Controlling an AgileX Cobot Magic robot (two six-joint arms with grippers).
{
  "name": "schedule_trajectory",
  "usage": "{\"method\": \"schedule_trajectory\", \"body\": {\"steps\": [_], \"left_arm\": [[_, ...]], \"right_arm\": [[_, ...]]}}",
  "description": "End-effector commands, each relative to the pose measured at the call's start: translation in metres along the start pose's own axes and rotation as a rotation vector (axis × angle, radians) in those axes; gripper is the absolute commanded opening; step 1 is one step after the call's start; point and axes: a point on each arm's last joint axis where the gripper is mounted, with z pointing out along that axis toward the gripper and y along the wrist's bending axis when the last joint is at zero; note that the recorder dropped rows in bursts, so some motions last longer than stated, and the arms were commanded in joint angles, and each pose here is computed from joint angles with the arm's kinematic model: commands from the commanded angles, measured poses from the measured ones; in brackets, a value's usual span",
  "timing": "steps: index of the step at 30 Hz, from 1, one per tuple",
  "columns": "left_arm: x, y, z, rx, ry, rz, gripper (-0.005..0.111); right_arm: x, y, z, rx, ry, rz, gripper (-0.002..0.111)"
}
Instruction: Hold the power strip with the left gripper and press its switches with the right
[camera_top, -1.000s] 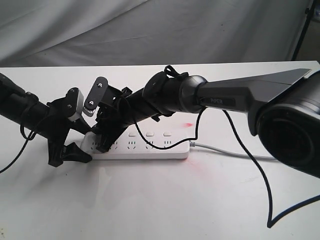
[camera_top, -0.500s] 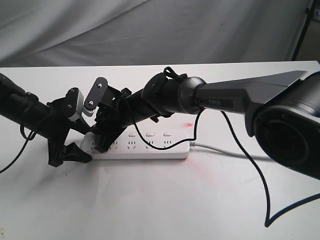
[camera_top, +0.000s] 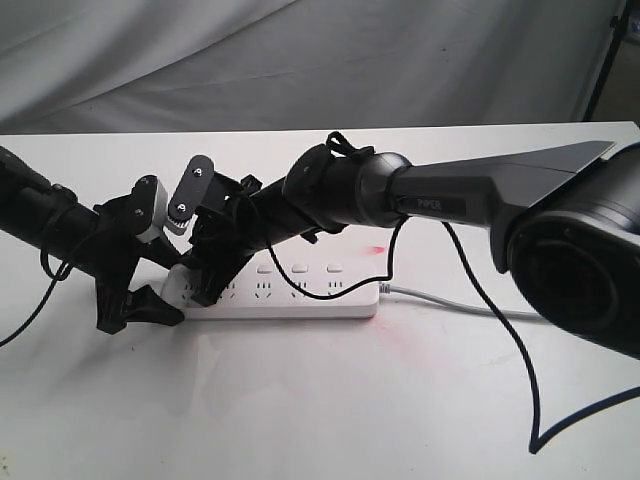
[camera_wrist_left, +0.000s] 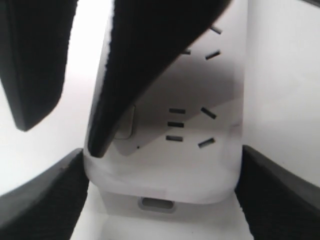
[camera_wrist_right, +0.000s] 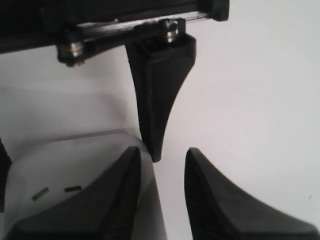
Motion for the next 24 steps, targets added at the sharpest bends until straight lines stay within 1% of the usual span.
{"method": "schedule_trajectory", "body": {"steps": [1,3,24], "left_arm": [[-0.002,0.001,0.001,-0.007,-0.002,0.003,0.065],[-0.002,0.001,0.001,-0.007,-0.002,0.003,0.065],[-0.002,0.001,0.001,-0.007,-0.002,0.003,0.065]], "right_arm": [[0.027,0.015,0.018,-0.100,0.083,-0.049,0.030],[0.032,0.017,0.022,-0.109,0.091,-0.045,0.030],[0.039,0.016,0.020,-0.139,0.130,-0.086,0.030]]}}
